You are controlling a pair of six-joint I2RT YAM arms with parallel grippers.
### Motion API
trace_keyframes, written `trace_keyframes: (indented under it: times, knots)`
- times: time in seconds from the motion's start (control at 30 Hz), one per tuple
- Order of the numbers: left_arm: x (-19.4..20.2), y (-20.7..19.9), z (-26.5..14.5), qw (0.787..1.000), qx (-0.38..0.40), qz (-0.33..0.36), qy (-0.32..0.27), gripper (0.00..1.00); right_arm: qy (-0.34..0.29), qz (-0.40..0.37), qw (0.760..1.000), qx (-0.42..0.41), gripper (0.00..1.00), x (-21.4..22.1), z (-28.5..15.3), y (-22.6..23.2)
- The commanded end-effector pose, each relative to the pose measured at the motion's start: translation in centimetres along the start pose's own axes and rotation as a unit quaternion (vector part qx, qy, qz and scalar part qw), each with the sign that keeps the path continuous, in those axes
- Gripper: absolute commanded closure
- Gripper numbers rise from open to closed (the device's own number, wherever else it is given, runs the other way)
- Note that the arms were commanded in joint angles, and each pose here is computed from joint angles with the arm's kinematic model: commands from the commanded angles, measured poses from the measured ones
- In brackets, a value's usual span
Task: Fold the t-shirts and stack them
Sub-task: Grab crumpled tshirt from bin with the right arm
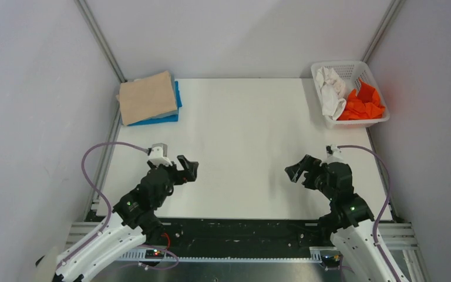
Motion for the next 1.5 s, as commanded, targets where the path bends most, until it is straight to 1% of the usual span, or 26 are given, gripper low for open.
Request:
trace_keyframes:
  times: [0.0,0.13,0.23,0.3,0.37,0.47,0.5,0.53,0.57,0.63,0.67,0.7,0.73,0.77,0.8,0.83,0.87,0.9,0.97,1.1,1.2,1.23,1.27,1.3,1.4,1.47]
  knots:
    - [-2.5,-0.7,-0.5,0.998,-0.034,-0.021,-0.052,0.02,-0.075,0.008,0.997,-0.009,0.00,-2.7,-0.2,0.8]
    - [-3.1,-1.1,-0.4,0.997,-0.043,-0.015,-0.059,0.02,-0.169,0.003,0.986,0.004,0.00,-6.2,-0.3,1.3]
    - [-3.2,-1.2,-0.1,0.997,-0.051,-0.009,-0.059,0.02,-0.216,-0.004,0.976,0.025,0.00,-9.4,-0.1,1.5]
    - [-3.0,-1.1,0.2,0.997,-0.062,0.000,-0.054,0.02,-0.224,-0.014,0.972,0.066,0.00,-12.1,0.3,1.1]
    - [-3.0,-1.0,0.4,0.996,-0.068,0.009,-0.052,0.02,-0.206,-0.006,0.969,0.138,0.00,-15.3,1.0,-0.7]
    - [-2.7,-0.7,0.6,0.996,-0.079,0.015,-0.049,0.02,-0.136,0.002,0.965,0.225,0.00,-19.6,3.1,-3.2]
    - [-2.5,-0.6,0.8,0.995,-0.083,0.017,-0.045,0.02,-0.103,0.005,0.959,0.263,0.00,-20.0,4.5,-5.5]
    - [-2.5,-0.6,0.8,0.995,-0.085,0.018,-0.045,0.02,-0.107,0.005,0.954,0.281,0.00,-21.8,4.3,-6.0]
    - [-2.4,-0.5,1.0,0.995,-0.088,0.021,-0.042,0.02,-0.080,0.010,0.947,0.311,0.00,-21.9,5.6,-8.1]
    - [-2.3,-0.4,1.2,0.994,-0.097,0.024,-0.042,0.02,-0.075,0.020,0.932,0.353,0.00,-23.7,6.4,-11.1]
    - [-2.3,-0.4,1.2,0.994,-0.098,0.025,-0.041,0.02,-0.090,0.015,0.938,0.335,0.00,-25.3,6.7,-11.3]
    - [-2.1,-0.4,1.4,0.994,-0.102,0.029,-0.038,0.02,-0.069,0.008,0.951,0.301,0.00,-25.4,7.9,-12.6]
    - [-2.2,-0.4,1.4,0.994,-0.103,0.030,-0.038,0.02,-0.082,0.000,0.957,0.277,0.00,-26.9,8.1,-12.7]
    - [-2.1,-0.4,1.6,0.993,-0.108,0.034,-0.035,0.02,-0.057,0.005,0.968,0.246,0.00,-26.7,9.2,-13.7]
    - [-2.1,-0.4,1.7,0.993,-0.109,0.035,-0.035,0.02,-0.070,0.001,0.970,0.233,0.00,-28.4,9.2,-13.6]
    - [-2.0,-0.3,1.9,0.992,-0.115,0.039,-0.032,0.02,-0.047,0.004,0.973,0.225,0.00,-28.0,10.4,-14.4]
    - [-2.0,-0.4,1.9,0.992,-0.117,0.040,-0.031,0.02,-0.061,-0.003,0.973,0.222,0.00,-29.6,10.5,-14.2]
    - [-1.9,-0.3,2.1,0.991,-0.123,0.044,-0.029,0.02,-0.040,-0.002,0.974,0.223,0.00,-29.3,11.7,-15.0]
    - [-1.8,-0.3,2.3,0.990,-0.129,0.049,-0.027,0.02,-0.052,-0.009,0.973,0.224,0.00,-31.6,12.8,-15.3]
    - [-1.6,-0.3,2.7,0.989,-0.138,0.057,-0.020,0.02,-0.062,-0.014,0.978,0.198,0.00,-33.6,16.3,-16.7]
    - [-1.4,-0.2,2.9,0.988,-0.144,0.061,-0.015,0.02,-0.040,-0.018,0.984,0.175,0.00,-33.2,20.3,-17.8]
    - [-1.4,-0.3,3.0,0.988,-0.144,0.061,-0.014,0.02,-0.049,-0.026,0.983,0.176,0.01,-34.3,20.5,-17.6]
    - [-1.4,-0.3,3.0,0.988,-0.144,0.062,-0.012,0.02,-0.030,-0.036,0.984,0.174,0.02,-33.4,22.4,-18.1]
    - [-1.4,-0.3,3.0,0.988,-0.144,0.062,-0.011,0.02,-0.038,-0.049,0.983,0.175,0.03,-34.3,22.8,-17.9]
    - [-1.4,-0.5,2.9,0.988,-0.139,0.059,-0.010,0.02,-0.024,-0.077,0.976,0.203,0.03,-33.2,26.1,-19.0]
    - [-1.4,-0.6,2.8,0.990,-0.133,0.056,-0.007,0.02,-0.037,-0.083,0.974,0.209,0.03,-33.2,27.6,-19.5]
Point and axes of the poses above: each gripper's point midway between its finger pads, its own z axis out along the fingers, its own y axis along the line the jaws close on, x = y × z, the point moved 8 cm from there along -z, back along the fingers, and after that the axes turned 13 degrees about -z, right-handed, at the moved point
